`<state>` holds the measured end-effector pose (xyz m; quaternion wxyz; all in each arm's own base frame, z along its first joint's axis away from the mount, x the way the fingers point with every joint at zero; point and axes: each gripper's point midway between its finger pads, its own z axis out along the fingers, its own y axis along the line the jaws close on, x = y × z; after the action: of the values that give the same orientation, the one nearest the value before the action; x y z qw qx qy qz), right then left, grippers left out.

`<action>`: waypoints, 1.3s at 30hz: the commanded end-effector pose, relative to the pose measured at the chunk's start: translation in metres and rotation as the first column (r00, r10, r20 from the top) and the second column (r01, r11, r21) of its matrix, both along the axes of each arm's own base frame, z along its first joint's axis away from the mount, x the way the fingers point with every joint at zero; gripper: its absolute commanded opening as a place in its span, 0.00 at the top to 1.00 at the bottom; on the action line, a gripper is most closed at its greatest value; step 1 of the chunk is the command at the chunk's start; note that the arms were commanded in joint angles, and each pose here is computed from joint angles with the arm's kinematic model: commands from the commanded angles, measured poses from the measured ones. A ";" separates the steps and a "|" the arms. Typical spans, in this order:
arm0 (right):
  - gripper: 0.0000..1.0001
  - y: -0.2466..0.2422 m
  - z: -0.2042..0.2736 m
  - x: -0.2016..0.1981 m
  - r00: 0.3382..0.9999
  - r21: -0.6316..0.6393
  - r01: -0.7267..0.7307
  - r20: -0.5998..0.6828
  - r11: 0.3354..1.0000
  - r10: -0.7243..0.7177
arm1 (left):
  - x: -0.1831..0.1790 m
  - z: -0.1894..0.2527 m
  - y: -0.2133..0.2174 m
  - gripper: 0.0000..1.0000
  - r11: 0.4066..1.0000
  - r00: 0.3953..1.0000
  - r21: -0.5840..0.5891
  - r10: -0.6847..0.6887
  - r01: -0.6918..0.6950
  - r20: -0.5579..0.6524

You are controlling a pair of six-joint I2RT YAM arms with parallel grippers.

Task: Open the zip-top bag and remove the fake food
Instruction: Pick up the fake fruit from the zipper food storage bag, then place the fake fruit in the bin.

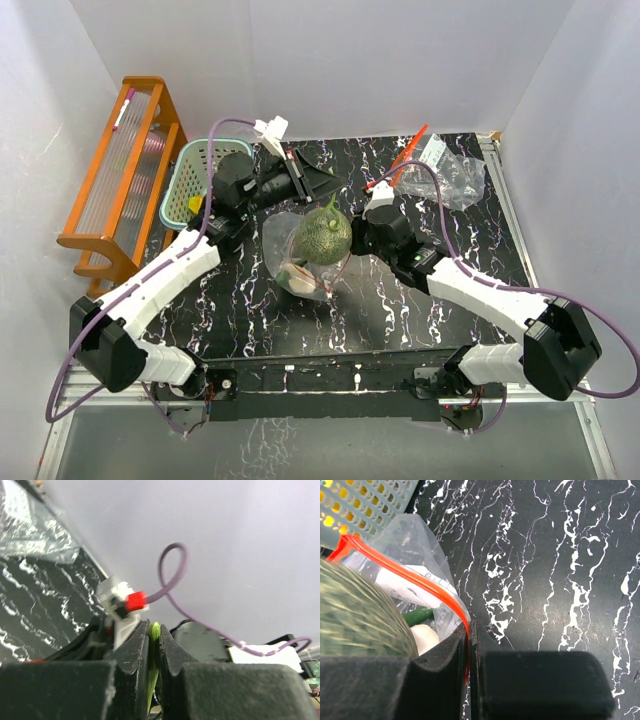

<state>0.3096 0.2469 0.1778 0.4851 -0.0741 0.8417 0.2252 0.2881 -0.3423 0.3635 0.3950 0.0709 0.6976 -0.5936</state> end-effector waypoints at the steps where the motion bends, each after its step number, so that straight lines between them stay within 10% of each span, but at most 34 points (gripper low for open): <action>1: 0.92 0.002 0.007 0.009 0.999 0.026 0.029 0.044 0.999 -0.030 | -0.014 0.069 0.017 1.00 0.998 0.990 -0.062 0.011 -0.002 0.144; 15: 0.92 -0.033 0.005 -0.004 0.994 0.003 0.096 0.060 0.995 -0.096 | 0.103 0.095 0.167 1.00 0.924 0.923 -0.110 0.376 -0.367 0.079; 24: 0.92 -0.041 0.004 -0.008 0.993 0.001 0.099 0.068 0.995 -0.099 | 0.177 0.053 0.318 1.00 0.743 0.761 -0.173 0.643 -0.647 -0.088; 39: 0.92 -0.031 -0.012 -0.007 0.997 0.007 0.072 0.034 0.997 -0.072 | 0.222 -0.027 0.363 1.00 0.651 0.649 -0.078 0.726 -0.755 -0.226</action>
<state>0.2933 0.2070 0.1538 0.4893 -0.0508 0.8496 0.1903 0.5072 0.0182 0.3432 0.5420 -0.3060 0.6446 -0.4439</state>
